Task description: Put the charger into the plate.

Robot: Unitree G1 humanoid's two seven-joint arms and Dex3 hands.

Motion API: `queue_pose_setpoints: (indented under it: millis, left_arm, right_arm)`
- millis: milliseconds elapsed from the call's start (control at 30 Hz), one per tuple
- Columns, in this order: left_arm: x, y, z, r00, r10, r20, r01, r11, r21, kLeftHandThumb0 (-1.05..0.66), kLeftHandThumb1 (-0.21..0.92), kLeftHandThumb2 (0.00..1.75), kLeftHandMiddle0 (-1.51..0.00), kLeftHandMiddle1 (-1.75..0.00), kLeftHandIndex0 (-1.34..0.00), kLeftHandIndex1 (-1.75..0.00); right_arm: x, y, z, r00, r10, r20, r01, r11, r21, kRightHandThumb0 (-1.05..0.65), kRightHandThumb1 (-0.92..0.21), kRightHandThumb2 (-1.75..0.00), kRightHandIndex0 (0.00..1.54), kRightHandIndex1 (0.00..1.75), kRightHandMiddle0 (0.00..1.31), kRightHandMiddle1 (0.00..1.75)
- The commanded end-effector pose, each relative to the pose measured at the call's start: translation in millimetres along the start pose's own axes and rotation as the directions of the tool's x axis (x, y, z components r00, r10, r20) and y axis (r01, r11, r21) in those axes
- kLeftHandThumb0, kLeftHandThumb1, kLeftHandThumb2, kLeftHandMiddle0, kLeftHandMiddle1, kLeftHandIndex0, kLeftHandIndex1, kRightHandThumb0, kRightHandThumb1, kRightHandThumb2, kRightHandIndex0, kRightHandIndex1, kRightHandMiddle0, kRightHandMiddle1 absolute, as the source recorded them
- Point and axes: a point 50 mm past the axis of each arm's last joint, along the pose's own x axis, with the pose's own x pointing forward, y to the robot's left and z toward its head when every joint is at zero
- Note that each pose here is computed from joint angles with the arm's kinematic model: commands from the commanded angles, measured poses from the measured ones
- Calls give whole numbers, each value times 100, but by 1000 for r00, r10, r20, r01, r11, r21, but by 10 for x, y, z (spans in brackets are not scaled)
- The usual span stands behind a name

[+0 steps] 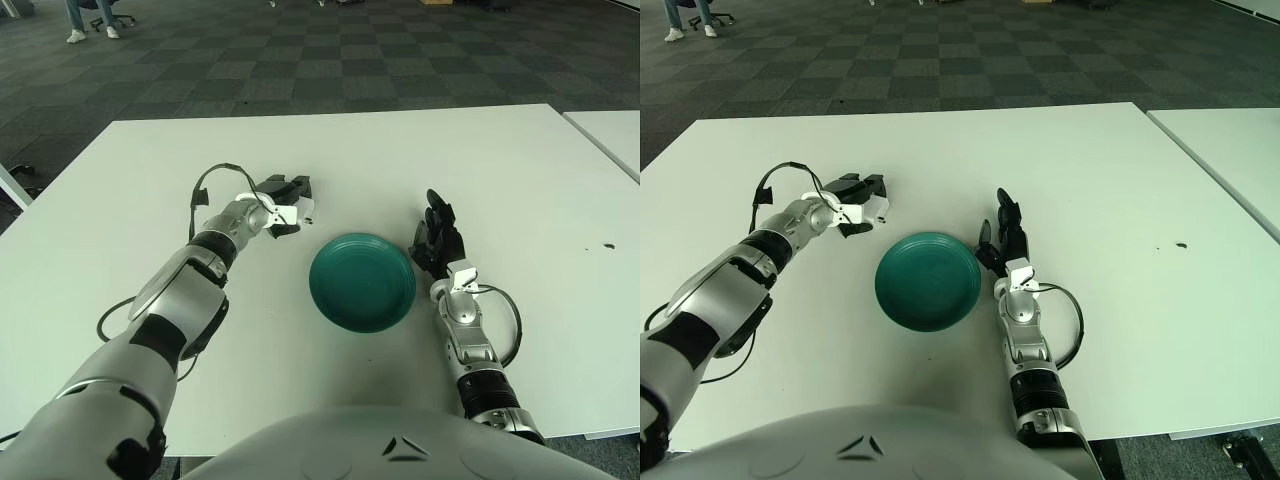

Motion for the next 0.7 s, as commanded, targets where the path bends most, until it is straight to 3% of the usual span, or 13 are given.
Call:
queue_pose_setpoints:
  millis: [0, 267, 333, 400, 533, 600, 667]
  left_arm:
    - [-66, -387, -57, 994, -105, -37, 102, 993, -67, -1, 25, 138, -67, -168, -45, -175]
    - [-69, -354, -61, 998, 20, -62, -29, 989, -142, 0, 22, 142, -69, -170, -46, -175]
    - [-77, -287, -91, 996, 58, -67, -67, 989, -134, 0, 22, 143, -69, -171, -47, -175]
    - [-95, -140, -109, 991, 128, -42, -132, 983, -126, 0, 21, 143, -70, -170, -47, -175]
    - [-135, 1, -108, 979, 202, -1, -201, 971, -129, 0, 21, 143, -71, -168, -48, -175]
    - [-255, 272, -34, 943, 319, 98, -305, 942, -140, 0, 21, 143, -71, -168, -48, -175]
    - [-374, 430, 44, 908, 385, 162, -364, 920, -147, 0, 20, 144, -72, -167, -48, -175]
  right_arm:
    - [-301, -48, -467, 964, -4, -266, -2, 1000, -24, -104, -92, -91, 12, 1, 0, 35]
    - [-305, -79, -462, 963, -3, -271, -5, 1000, -30, -103, -92, -92, 11, 0, 0, 32]
    - [-306, -83, -462, 962, -3, -273, -6, 1000, -30, -103, -92, -92, 11, 0, 0, 32]
    - [-309, -90, -461, 962, -3, -274, -5, 1000, -30, -103, -92, -91, 11, 0, 0, 32]
    - [-314, -101, -459, 961, -5, -275, -4, 1000, -30, -101, -92, -91, 12, 1, 0, 31]
    - [-316, -113, -459, 961, -6, -278, -3, 1000, -31, -101, -92, -91, 12, 1, 0, 31]
    - [-316, -119, -459, 960, -5, -281, -4, 1000, -31, -101, -92, -91, 11, 0, 0, 29]
